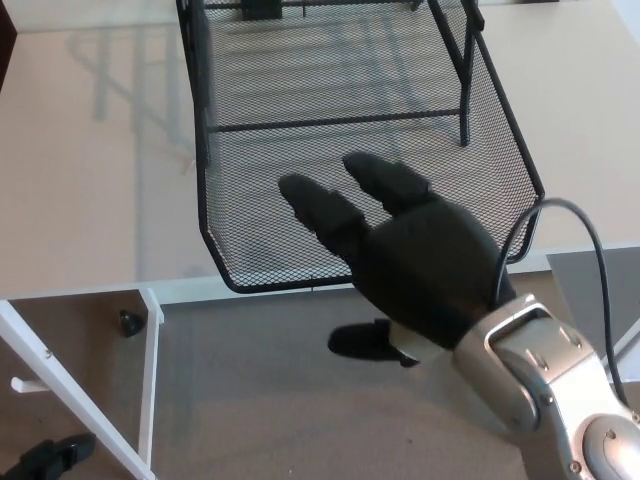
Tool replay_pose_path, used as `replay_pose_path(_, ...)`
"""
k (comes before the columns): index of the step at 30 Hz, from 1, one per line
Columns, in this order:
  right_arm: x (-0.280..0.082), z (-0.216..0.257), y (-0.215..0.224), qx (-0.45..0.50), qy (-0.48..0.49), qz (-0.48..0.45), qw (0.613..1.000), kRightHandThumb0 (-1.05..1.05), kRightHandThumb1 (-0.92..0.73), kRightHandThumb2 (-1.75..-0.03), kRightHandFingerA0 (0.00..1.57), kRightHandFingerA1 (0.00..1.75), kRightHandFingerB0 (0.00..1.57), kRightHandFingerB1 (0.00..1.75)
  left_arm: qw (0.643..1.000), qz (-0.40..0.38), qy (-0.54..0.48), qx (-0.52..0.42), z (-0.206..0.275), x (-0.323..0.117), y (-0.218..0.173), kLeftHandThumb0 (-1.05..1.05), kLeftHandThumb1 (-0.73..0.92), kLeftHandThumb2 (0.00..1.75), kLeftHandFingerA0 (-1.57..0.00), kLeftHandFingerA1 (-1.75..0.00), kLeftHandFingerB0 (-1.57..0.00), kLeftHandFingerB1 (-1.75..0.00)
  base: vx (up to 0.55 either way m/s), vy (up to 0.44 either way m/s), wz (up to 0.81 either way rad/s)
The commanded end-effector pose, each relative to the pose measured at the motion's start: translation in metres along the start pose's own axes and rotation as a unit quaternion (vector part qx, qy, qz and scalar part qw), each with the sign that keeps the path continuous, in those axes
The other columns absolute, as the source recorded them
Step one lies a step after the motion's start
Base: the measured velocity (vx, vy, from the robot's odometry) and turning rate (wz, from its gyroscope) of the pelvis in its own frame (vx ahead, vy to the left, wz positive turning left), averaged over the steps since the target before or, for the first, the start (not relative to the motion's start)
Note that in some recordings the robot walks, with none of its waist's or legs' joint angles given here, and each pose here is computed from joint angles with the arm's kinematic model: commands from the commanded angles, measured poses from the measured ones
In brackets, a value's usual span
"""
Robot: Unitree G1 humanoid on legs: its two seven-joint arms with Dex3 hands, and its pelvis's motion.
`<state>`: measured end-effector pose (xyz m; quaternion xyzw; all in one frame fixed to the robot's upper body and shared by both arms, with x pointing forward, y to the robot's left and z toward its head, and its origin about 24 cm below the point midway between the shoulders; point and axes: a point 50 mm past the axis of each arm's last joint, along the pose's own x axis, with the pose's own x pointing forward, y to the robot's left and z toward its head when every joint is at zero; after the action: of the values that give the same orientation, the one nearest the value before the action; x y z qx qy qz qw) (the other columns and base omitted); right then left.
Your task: The robot walk towards a table in front and then pushes a layer of a file tray back to its original position using its right hand
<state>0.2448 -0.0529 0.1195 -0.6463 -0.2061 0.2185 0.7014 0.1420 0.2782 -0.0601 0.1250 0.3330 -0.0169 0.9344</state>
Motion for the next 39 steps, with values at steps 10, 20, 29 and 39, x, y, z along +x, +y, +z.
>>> replay_pose_path(10,0.007,-0.019,0.014,-0.027,0.033,0.015,0.999,-0.91,-0.64,-0.95,0.00,0.02,0.00,0.00,1.000,0.004,0.003,0.012,-0.001,-0.001,0.004,-0.48,0.57,0.71,-0.24,-0.42,-0.22,-0.39,0.00,0.000,0.00)
replay_pose_path(20,0.028,-0.023,0.003,-0.041,0.043,-0.013,0.998,-0.93,-0.63,-0.95,0.00,0.01,0.00,0.00,1.000,0.002,0.003,0.017,-0.001,-0.001,0.006,-0.49,0.57,0.71,-0.24,-0.42,-0.22,-0.39,0.00,0.000,0.00)
replay_pose_path(29,0.059,-0.046,0.018,-0.081,0.089,0.002,0.993,-0.89,-0.59,-0.91,0.00,0.01,0.00,0.00,1.000,0.003,-0.012,0.007,0.008,0.000,0.003,-0.42,0.62,0.59,-0.29,-0.37,-0.25,-0.32,0.00,0.000,0.00)
replay_pose_path(39,0.071,-0.068,0.031,-0.093,0.126,0.043,0.987,-0.92,-0.59,-0.94,0.00,0.02,0.00,0.00,1.000,-0.001,-0.022,0.020,0.017,0.001,0.003,-0.44,0.63,0.59,-0.28,-0.37,-0.25,-0.32,0.00,0.000,0.00)
